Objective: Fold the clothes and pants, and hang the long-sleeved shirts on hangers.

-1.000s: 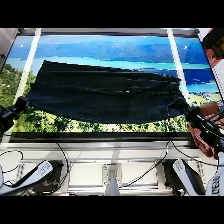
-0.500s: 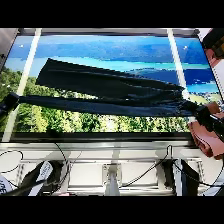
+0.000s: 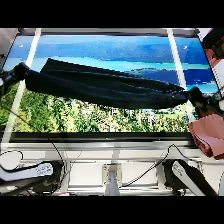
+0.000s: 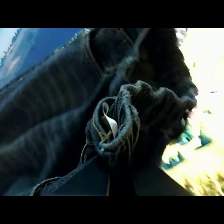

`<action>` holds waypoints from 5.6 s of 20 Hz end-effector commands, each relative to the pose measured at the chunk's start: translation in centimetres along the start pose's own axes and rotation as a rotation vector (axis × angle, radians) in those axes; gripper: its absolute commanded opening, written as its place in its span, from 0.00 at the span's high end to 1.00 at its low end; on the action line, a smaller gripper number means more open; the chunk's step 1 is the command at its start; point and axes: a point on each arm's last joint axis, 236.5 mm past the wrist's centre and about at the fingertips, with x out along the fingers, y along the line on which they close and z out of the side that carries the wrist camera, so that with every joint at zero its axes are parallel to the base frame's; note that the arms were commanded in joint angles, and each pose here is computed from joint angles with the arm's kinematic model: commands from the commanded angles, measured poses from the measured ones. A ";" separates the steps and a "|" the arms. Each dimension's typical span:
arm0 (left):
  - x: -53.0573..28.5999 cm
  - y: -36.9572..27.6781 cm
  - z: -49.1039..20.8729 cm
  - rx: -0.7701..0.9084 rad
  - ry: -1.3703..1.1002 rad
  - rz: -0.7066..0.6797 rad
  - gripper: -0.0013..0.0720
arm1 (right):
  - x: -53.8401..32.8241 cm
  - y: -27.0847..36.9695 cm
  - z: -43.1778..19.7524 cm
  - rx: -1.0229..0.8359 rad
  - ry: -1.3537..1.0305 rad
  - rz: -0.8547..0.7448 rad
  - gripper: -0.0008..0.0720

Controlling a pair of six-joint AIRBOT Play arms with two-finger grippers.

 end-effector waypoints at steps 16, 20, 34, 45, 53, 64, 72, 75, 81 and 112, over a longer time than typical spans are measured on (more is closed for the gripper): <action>9.7 -2.5 2.2 -0.086 -0.255 0.027 0.96 | 12.6 7.7 10.3 0.282 -0.208 0.133 0.93; 11.4 -2.9 0.1 -0.072 -0.256 0.036 0.96 | 15.0 7.2 8.7 0.280 -0.179 0.114 0.93; 17.0 -6.6 -0.7 -0.071 -0.224 -0.050 0.94 | 15.3 8.5 10.2 0.275 -0.265 0.161 0.93; 15.8 -7.9 1.4 0.252 -0.274 -0.038 0.01 | 13.7 9.4 12.4 -0.090 -0.377 0.135 0.37; 9.3 -7.2 9.0 0.329 -0.302 -0.025 0.12 | 12.5 8.1 11.5 -0.087 -0.293 0.103 0.37; 2.2 5.6 0.1 0.047 0.366 0.067 0.16 | 10.6 -3.4 4.3 0.000 0.183 -0.113 0.22; 4.9 4.7 -7.2 -0.186 0.425 0.000 0.01 | 10.8 -3.1 5.0 -0.005 0.150 -0.105 0.22; 6.8 3.6 -9.7 -0.228 0.454 -0.020 0.02 | 10.8 -3.1 5.3 -0.005 0.136 -0.103 0.22; 10.1 2.6 -12.1 -0.364 0.429 -0.014 0.12 | 10.9 -3.1 5.6 -0.006 0.125 -0.101 0.22; 13.2 2.9 -8.6 -0.166 0.160 0.082 0.95 | 10.9 -3.0 6.2 -0.007 0.101 -0.098 0.24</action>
